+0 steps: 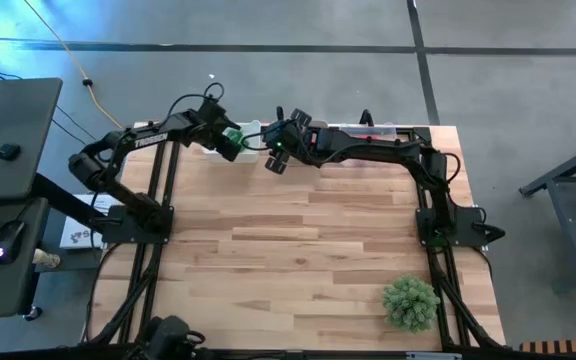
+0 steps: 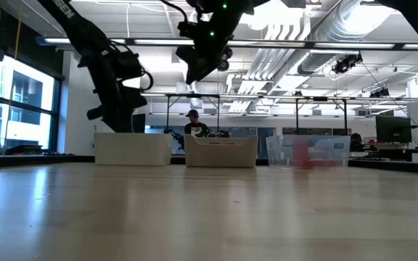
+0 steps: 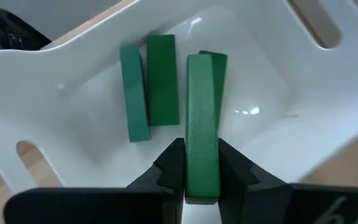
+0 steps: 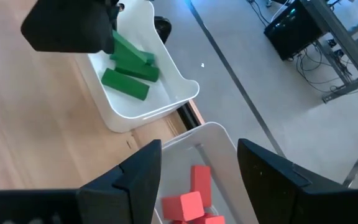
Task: Sort & place blocks by color
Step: Put the green wooden block into the white bin, then return to Home Position
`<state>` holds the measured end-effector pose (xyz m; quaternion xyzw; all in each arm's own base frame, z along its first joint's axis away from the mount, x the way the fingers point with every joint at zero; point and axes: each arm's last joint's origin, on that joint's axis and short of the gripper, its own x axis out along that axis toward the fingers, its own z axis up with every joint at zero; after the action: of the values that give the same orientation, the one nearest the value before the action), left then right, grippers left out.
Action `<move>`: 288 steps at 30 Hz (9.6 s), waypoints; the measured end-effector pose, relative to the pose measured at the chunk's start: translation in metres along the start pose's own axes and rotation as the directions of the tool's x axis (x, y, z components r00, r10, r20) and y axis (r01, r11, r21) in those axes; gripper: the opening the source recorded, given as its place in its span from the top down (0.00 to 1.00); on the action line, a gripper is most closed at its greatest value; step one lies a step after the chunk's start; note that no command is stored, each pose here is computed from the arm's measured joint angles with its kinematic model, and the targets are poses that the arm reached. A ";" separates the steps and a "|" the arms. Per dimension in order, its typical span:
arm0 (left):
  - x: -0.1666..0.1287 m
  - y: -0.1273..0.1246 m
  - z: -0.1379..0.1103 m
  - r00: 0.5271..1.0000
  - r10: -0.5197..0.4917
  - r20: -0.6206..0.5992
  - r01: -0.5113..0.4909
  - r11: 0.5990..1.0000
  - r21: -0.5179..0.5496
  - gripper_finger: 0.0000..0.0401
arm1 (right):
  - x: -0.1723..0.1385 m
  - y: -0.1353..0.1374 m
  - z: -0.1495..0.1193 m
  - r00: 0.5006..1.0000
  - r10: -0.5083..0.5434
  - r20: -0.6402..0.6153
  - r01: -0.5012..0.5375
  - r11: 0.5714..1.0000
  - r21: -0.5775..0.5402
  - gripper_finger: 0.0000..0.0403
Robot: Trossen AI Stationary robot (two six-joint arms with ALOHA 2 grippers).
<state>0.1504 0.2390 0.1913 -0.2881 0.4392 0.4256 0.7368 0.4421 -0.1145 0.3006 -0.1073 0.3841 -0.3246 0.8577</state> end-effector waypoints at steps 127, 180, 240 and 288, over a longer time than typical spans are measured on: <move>-0.065 -0.060 -0.208 0.429 -0.733 0.528 0.520 0.678 0.520 0.67 | -0.253 -0.118 -0.093 0.947 0.185 0.263 -0.243 0.947 0.210 0.50; -0.065 -0.060 -0.208 0.429 -0.733 0.528 0.519 0.678 0.520 0.67 | -0.167 -0.035 -0.346 0.608 0.398 0.687 -0.722 0.637 0.270 0.50; -0.065 -0.060 -0.208 0.429 -0.733 0.528 0.519 0.678 0.520 0.67 | -0.158 -0.029 -0.349 0.572 0.366 0.734 -0.733 0.631 0.256 0.50; -0.065 -0.060 -0.208 0.429 -0.733 0.528 0.519 0.678 0.520 0.67 | -0.158 -0.029 -0.349 0.572 0.366 0.734 -0.733 0.631 0.256 0.50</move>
<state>0.1031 0.0201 0.1586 -0.1398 0.0376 0.1255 0.9815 0.0962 -0.0127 0.1683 0.1685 -0.0136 -0.0653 0.9834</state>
